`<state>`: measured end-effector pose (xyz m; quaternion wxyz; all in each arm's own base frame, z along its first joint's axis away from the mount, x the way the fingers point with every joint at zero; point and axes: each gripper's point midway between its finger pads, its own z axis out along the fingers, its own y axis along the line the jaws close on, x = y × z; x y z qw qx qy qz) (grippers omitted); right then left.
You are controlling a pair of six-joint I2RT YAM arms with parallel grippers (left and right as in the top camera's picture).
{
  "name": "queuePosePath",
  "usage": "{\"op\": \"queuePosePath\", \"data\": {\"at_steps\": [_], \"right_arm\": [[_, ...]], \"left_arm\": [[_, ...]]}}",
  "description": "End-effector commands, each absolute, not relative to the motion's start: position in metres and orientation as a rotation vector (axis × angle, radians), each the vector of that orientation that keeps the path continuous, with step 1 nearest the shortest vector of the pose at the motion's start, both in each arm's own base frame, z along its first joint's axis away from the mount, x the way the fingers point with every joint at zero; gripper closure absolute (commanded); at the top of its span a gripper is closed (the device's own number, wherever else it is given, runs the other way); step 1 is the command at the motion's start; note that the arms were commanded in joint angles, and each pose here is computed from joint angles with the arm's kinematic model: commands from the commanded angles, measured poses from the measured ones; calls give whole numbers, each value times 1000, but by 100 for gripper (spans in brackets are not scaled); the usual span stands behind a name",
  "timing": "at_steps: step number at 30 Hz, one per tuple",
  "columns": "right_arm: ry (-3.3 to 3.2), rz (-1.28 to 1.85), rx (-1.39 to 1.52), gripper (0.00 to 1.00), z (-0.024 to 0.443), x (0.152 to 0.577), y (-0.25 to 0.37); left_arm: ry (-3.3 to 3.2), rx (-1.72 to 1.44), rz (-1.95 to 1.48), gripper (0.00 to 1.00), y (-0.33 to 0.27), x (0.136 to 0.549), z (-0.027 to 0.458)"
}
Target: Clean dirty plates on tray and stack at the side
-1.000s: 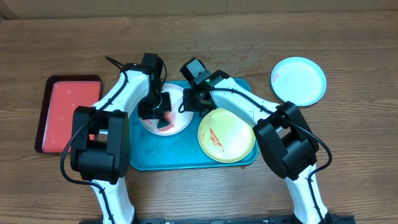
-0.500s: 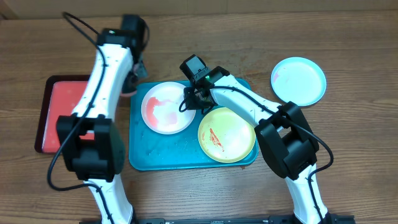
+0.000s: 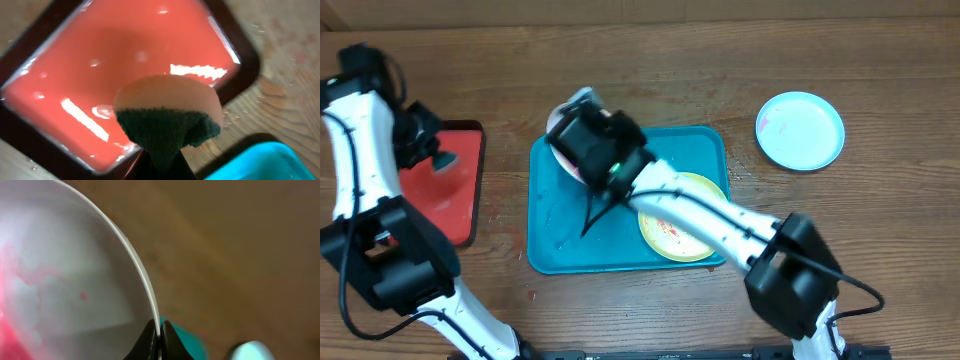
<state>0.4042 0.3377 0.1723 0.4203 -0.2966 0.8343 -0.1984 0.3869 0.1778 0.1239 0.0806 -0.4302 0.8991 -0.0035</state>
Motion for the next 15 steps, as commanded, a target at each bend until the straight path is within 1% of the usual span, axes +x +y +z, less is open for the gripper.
{"op": "queuePosePath", "data": {"at_steps": [1,7,12,15], "right_arm": [[1829,-884,-816,96,239,401,327],[1667,-971,-932,96,266,388,359],[1609,-1075,-870,96,291,387,356],[1609,-1078,-828,96,296,387,354]], "left_arm": [[2679,-1297,-71,96,187,375,128],[2643,-1352,-65,96,204,368,127],[2648,-1346,-83,96,200,370,127],[2646,-1340,-107,96,198,372,127]]}}
